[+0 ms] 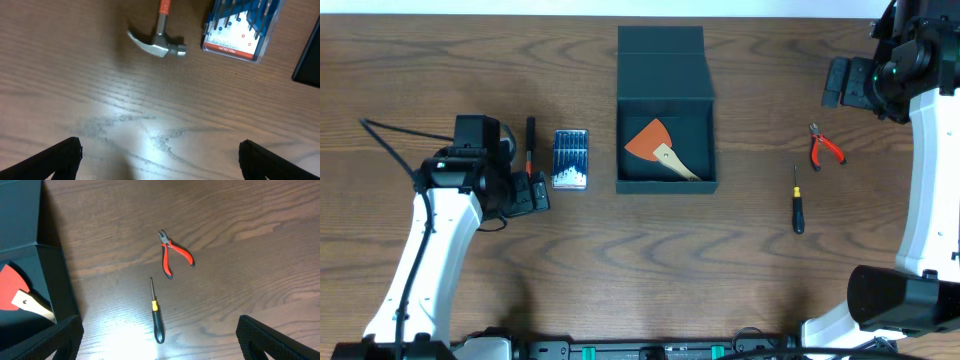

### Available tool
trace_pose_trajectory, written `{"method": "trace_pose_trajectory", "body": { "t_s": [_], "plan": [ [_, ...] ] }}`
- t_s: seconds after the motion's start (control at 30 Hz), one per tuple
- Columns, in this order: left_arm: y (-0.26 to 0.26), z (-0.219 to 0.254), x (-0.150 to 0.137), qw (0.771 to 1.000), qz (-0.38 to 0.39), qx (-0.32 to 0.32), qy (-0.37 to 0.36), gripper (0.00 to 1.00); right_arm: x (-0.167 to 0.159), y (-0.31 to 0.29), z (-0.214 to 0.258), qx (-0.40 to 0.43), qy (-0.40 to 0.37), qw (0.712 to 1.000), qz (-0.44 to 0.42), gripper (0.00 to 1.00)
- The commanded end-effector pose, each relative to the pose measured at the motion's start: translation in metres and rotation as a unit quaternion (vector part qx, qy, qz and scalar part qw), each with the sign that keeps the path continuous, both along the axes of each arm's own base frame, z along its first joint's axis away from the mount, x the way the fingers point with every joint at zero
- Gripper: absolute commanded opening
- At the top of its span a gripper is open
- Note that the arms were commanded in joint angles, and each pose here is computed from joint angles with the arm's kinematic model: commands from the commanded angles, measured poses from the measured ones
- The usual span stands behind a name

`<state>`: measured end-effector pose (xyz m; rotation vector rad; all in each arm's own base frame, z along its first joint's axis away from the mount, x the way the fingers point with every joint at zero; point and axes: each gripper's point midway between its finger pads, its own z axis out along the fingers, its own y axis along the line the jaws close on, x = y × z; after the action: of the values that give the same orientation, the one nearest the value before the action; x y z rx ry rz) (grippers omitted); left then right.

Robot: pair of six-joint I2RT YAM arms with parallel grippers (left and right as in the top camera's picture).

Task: Pack container
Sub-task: 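Move the left gripper over the red-handled claw hammer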

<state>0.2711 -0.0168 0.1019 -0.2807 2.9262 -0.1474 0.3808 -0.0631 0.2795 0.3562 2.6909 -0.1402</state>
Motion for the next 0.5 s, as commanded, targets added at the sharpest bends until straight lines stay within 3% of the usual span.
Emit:
{"method": "trace_pose_trajectory", "body": {
  "t_s": [0.0,0.2,0.47],
  "plan": [
    [-0.002,0.004,0.008,0.999,-0.049,0.003,-0.015,0.98,-0.001,0.0,0.006,0.003,-0.009,1.0,-0.005,0.99],
    [-0.001,-0.003,0.016,0.996,-0.091,0.014,-0.018,0.98,-0.001,0.0,0.006,0.003,-0.009,1.0,-0.005,0.99],
    [-0.001,-0.012,0.035,0.995,-0.091,0.015,-0.036,0.98,-0.001,0.0,0.006,0.003,-0.009,1.0,-0.005,0.99]
  ]
}}
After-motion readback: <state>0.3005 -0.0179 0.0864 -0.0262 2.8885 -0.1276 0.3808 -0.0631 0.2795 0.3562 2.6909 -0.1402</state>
